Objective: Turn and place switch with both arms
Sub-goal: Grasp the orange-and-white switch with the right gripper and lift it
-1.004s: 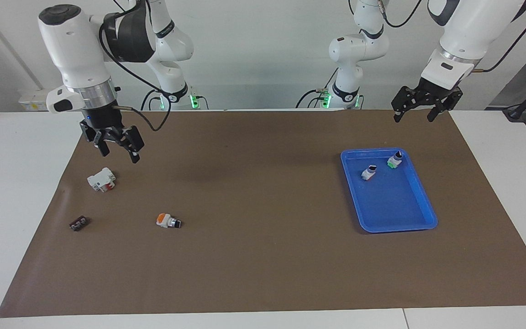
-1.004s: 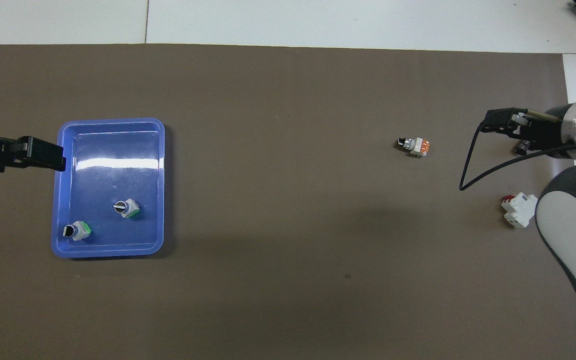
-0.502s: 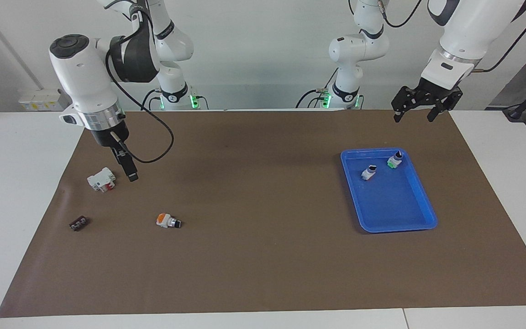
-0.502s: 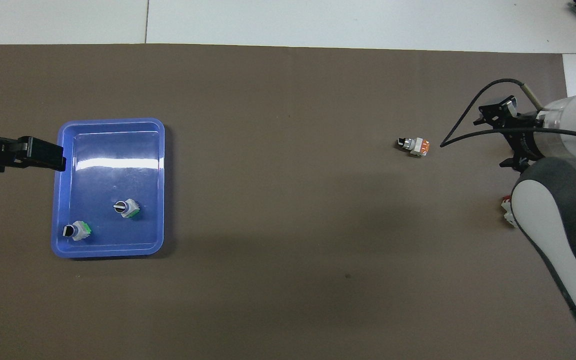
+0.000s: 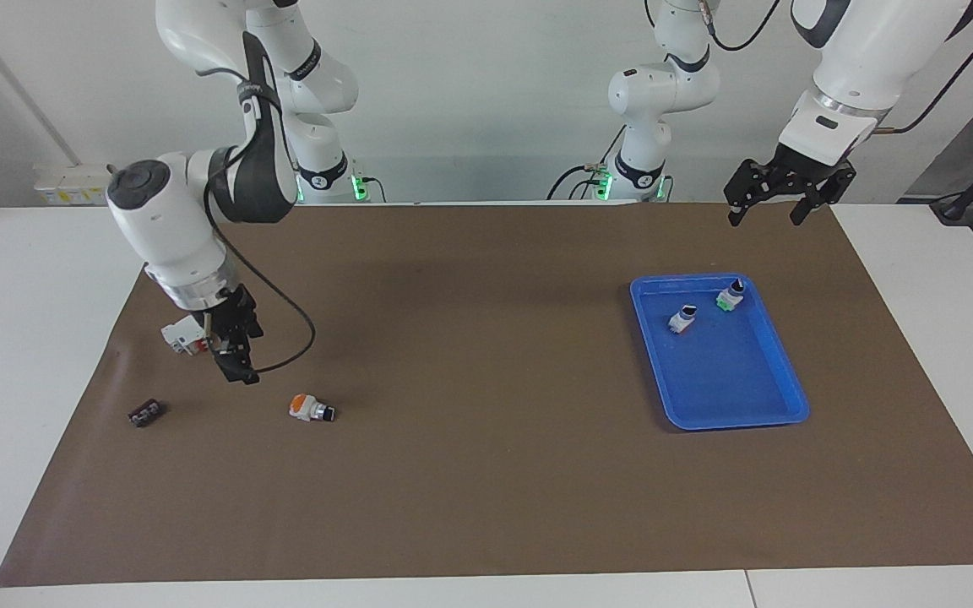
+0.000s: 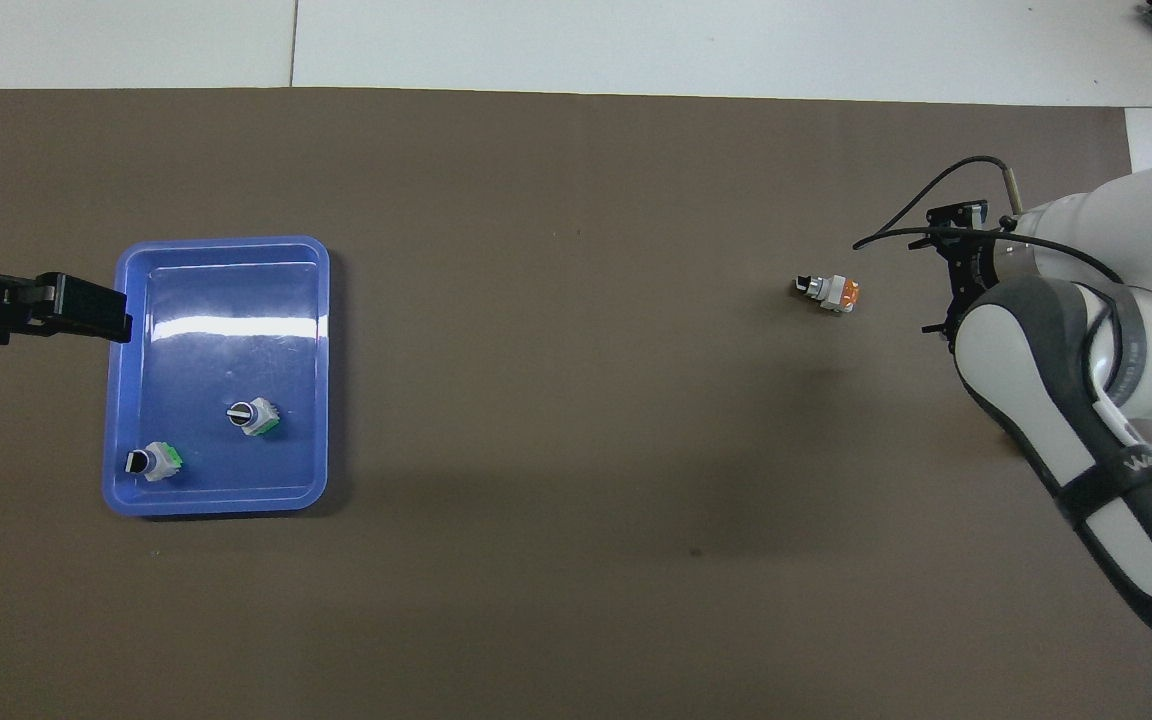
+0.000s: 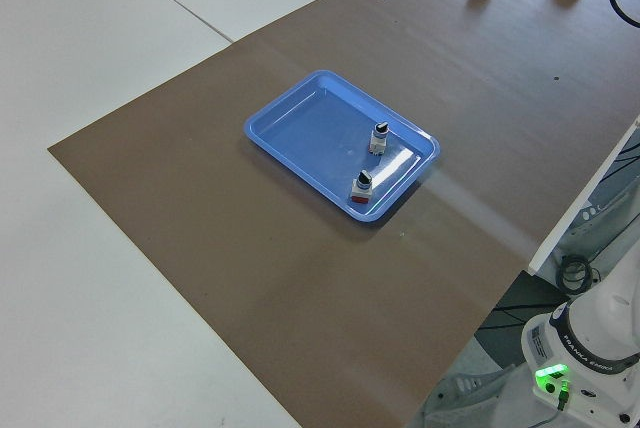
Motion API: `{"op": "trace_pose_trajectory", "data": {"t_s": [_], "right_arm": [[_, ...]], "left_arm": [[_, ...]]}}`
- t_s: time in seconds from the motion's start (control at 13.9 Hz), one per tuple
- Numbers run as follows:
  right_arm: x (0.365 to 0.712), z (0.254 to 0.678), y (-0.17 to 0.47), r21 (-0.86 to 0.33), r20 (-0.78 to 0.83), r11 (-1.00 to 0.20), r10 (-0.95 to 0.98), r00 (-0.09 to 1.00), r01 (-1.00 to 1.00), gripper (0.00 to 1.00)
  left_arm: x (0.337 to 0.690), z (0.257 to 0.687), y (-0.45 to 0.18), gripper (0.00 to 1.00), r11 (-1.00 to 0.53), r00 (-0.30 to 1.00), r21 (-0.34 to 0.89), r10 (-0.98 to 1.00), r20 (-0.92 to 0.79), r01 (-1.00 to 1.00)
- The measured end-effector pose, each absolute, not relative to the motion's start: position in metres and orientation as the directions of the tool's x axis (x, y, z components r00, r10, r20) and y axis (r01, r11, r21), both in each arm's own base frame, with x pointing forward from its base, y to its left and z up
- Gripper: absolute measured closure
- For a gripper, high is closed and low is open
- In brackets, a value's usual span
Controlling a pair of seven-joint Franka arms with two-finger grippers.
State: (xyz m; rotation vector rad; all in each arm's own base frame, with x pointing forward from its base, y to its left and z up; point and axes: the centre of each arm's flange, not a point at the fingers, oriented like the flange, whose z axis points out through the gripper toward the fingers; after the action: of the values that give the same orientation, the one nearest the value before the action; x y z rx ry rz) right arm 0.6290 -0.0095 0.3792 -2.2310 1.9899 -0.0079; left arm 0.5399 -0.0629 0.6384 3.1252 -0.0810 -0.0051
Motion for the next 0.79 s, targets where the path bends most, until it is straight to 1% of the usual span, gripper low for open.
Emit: {"op": "trace_pose_trajectory", "data": {"t_s": [0.14,0.36,0.57,0.79], "right_arm": [[0.635,0.342,-0.01,-0.088,-0.173,-0.027,-0.984,0.042,-0.996,0.0],[0.635,0.321,0.003,-0.04,-0.255,0.061,-0.966,-0.049,-0.997,0.0],[0.634,0.297,0.005,-0.001,-0.282,0.087,-0.956,-0.083,-0.996,0.0],[0.636,0.285,0.004,-0.003,-0.279,0.094,-0.956,-0.089,-0.996,0.0]], "left_arm": [[0.54,0.638,-0.063,0.0,-0.999,0.999,0.015,-0.052,-0.003,-0.052],[0.54,0.638,-0.063,0.0,-0.999,0.999,0.015,-0.052,-0.003,-0.052],[0.54,0.638,-0.063,0.0,-0.999,0.999,0.015,-0.052,-0.003,-0.052],[0.54,0.638,-0.063,0.0,-0.999,0.999,0.015,-0.052,-0.003,-0.052]]}}
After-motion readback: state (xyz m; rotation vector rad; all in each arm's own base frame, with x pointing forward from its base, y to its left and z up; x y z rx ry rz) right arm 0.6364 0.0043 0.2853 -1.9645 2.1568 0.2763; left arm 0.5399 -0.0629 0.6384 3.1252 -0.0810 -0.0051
